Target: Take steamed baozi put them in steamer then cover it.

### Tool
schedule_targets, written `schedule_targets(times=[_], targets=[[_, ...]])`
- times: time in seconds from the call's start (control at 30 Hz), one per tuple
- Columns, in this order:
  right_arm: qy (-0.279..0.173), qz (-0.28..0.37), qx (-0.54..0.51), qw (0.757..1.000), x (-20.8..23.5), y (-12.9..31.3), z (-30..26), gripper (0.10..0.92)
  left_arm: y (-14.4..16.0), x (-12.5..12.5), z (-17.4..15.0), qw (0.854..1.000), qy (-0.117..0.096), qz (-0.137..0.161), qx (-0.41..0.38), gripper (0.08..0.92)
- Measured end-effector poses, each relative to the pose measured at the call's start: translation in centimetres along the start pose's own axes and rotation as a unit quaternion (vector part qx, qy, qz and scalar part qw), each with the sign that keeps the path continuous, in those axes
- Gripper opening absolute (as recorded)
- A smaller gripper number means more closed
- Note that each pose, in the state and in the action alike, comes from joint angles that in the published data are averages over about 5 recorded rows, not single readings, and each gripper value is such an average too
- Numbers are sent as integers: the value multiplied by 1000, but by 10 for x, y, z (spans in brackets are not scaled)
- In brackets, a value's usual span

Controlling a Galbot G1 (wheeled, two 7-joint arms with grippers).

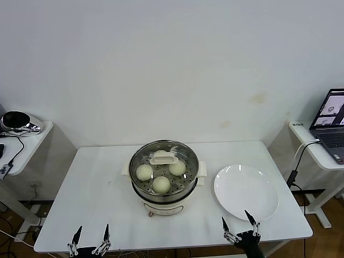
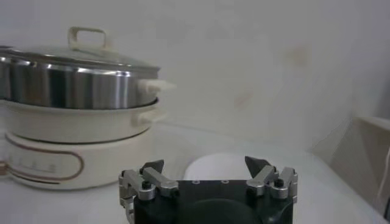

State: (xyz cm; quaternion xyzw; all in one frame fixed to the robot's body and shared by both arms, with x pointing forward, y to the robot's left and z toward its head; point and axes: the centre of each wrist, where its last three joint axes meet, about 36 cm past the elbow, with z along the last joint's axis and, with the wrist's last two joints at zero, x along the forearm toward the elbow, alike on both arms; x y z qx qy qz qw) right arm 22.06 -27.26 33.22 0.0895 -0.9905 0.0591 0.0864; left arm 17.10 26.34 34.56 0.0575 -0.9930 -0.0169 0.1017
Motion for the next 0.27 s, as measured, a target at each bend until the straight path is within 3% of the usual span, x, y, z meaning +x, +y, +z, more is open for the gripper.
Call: schedule_targets(times=[0.27], targets=[[1,-1,-6,1000,2,3,-7,823,2,3,8,1000,5,-8,12,823]])
